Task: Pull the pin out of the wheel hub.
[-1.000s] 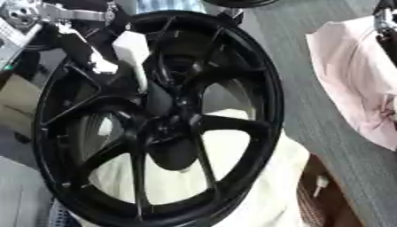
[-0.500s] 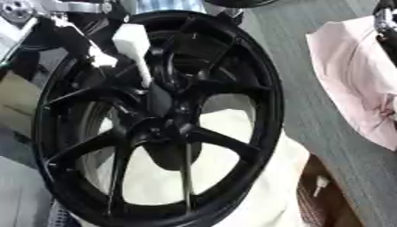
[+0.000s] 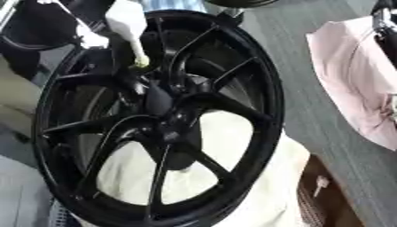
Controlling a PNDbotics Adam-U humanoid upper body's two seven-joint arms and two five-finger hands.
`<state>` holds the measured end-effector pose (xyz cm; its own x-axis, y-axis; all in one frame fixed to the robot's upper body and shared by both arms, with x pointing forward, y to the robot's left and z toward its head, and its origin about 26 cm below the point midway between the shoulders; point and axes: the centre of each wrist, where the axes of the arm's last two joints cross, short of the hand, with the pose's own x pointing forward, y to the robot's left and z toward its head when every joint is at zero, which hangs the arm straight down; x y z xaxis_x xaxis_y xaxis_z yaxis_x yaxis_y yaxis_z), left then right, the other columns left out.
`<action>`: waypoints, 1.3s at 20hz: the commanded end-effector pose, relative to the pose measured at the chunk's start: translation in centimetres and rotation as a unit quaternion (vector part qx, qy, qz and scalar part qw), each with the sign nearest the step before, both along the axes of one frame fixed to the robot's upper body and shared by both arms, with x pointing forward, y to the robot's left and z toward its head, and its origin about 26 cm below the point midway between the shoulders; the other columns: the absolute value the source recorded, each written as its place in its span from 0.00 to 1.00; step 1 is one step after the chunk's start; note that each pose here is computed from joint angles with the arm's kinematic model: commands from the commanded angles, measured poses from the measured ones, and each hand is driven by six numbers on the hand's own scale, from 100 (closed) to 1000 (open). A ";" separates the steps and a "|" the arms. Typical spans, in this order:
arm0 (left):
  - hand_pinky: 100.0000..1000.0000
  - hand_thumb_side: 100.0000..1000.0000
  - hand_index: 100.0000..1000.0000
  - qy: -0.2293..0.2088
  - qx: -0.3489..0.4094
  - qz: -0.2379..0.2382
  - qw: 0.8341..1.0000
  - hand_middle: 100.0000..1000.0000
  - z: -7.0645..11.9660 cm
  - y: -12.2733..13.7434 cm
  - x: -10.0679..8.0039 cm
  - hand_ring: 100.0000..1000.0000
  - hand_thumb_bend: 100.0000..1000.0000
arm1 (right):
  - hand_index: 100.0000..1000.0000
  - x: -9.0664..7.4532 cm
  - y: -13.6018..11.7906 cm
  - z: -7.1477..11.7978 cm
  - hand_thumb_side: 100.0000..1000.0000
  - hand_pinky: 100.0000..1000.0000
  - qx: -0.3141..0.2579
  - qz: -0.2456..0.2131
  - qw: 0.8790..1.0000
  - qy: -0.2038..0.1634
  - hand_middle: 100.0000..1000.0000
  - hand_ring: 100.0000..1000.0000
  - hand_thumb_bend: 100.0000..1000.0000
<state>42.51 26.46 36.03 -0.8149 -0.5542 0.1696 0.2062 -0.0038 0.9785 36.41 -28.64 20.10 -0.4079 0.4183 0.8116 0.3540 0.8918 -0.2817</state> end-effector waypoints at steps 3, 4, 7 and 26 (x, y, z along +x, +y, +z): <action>0.62 0.17 0.47 -0.024 0.004 -0.008 1.000 0.30 2.7 1.4 -1.3 0.50 0.10 | 0.82 -0.3 -0.3 1.1 0.50 0.87 -0.008 -0.002 1.000 -0.017 0.79 0.78 0.07; 0.62 0.17 0.47 -0.022 -0.001 0.006 1.000 0.30 2.6 2.1 -1.3 0.50 0.10 | 0.82 -0.4 -0.6 0.9 0.50 0.87 -0.009 -0.008 1.000 -0.015 0.79 0.78 0.07; 0.62 0.17 0.47 -0.028 -0.037 0.059 0.997 0.30 3.2 5.9 -1.9 0.50 0.10 | 0.82 -0.6 -1.5 0.8 0.50 0.87 -0.010 -0.025 0.999 -0.016 0.79 0.78 0.07; 0.65 0.24 0.58 -0.043 -0.246 0.367 0.896 0.39 -3.4 28.2 -10.7 0.53 0.16 | 0.82 -0.7 -2.1 1.4 0.50 0.87 -0.008 -0.040 0.999 -0.025 0.79 0.79 0.07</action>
